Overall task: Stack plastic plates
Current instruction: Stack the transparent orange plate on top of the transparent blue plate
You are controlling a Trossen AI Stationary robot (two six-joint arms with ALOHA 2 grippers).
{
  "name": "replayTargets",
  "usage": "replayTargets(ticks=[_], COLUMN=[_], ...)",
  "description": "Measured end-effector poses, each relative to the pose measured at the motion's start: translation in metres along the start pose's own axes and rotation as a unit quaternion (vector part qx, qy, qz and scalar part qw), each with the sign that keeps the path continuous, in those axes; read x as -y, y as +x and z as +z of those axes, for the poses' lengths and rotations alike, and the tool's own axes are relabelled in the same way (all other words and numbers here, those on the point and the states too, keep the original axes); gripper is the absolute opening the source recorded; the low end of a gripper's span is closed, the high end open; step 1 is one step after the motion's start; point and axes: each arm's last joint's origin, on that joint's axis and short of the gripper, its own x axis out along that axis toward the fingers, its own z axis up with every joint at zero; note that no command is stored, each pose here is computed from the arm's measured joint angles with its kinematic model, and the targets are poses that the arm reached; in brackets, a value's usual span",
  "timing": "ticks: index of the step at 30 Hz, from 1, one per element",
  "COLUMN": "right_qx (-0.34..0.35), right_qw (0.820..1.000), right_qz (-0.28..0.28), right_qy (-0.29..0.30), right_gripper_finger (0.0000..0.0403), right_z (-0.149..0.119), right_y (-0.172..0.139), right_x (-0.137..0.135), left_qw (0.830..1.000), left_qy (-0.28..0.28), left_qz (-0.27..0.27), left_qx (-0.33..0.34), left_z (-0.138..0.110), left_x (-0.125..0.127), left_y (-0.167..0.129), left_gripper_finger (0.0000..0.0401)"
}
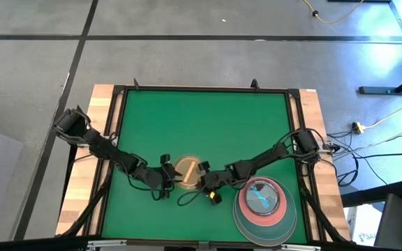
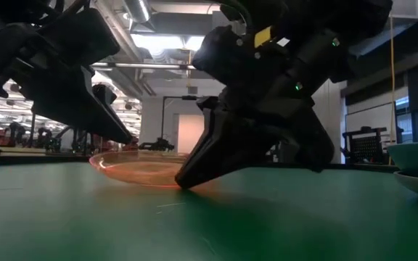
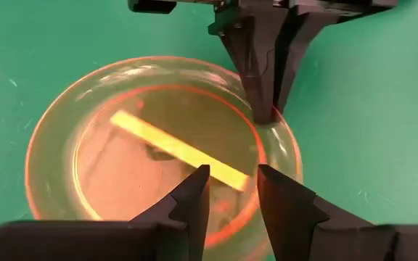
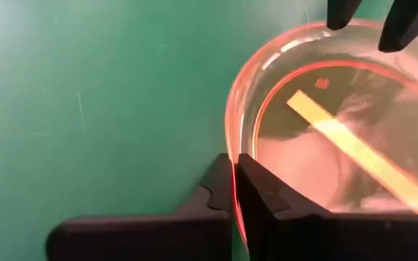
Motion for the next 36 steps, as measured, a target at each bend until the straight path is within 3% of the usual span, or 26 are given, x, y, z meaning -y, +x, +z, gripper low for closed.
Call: replayTargets(ticks=[7, 15, 21, 29, 36], right_qx=[-0.026, -0.044, -0.052, -0.062, -0.085], right_qw=[1.0, 0.999, 0.998, 0.988, 0.956], right_qz=[-0.006, 0.006, 0.034, 0.073, 0.121], right_qy=[-0.004, 0.006, 0.031, 0.122, 0.253], right_gripper_finger=[0.0007, 0.0001, 0.0001, 0.0001, 0.0001], right_z=[0.004, 0.03, 0.042, 0.045, 0.039], right_y=[-0.017, -0.078, -0.13, -0.2, -0.246], right_x=[0.003, -0.014, -0.033, -0.06, -0.09], left_qw=[0.999, 0.997, 0.996, 0.996, 0.996], left_qy=[0.027, 0.043, 0.058, 0.058, 0.058], left_qz=[-0.026, -0.025, -0.013, -0.002, -0.002], left_qx=[0.013, 0.056, 0.071, 0.071, 0.071], left_z=[0.011, 0.025, 0.023, 0.023, 0.023], left_x=[0.014, 0.024, 0.03, 0.029, 0.029], left_y=[-0.011, -0.045, -0.05, -0.048, -0.048], left_gripper_finger=[0.011, 0.011, 0.011, 0.011, 0.011])
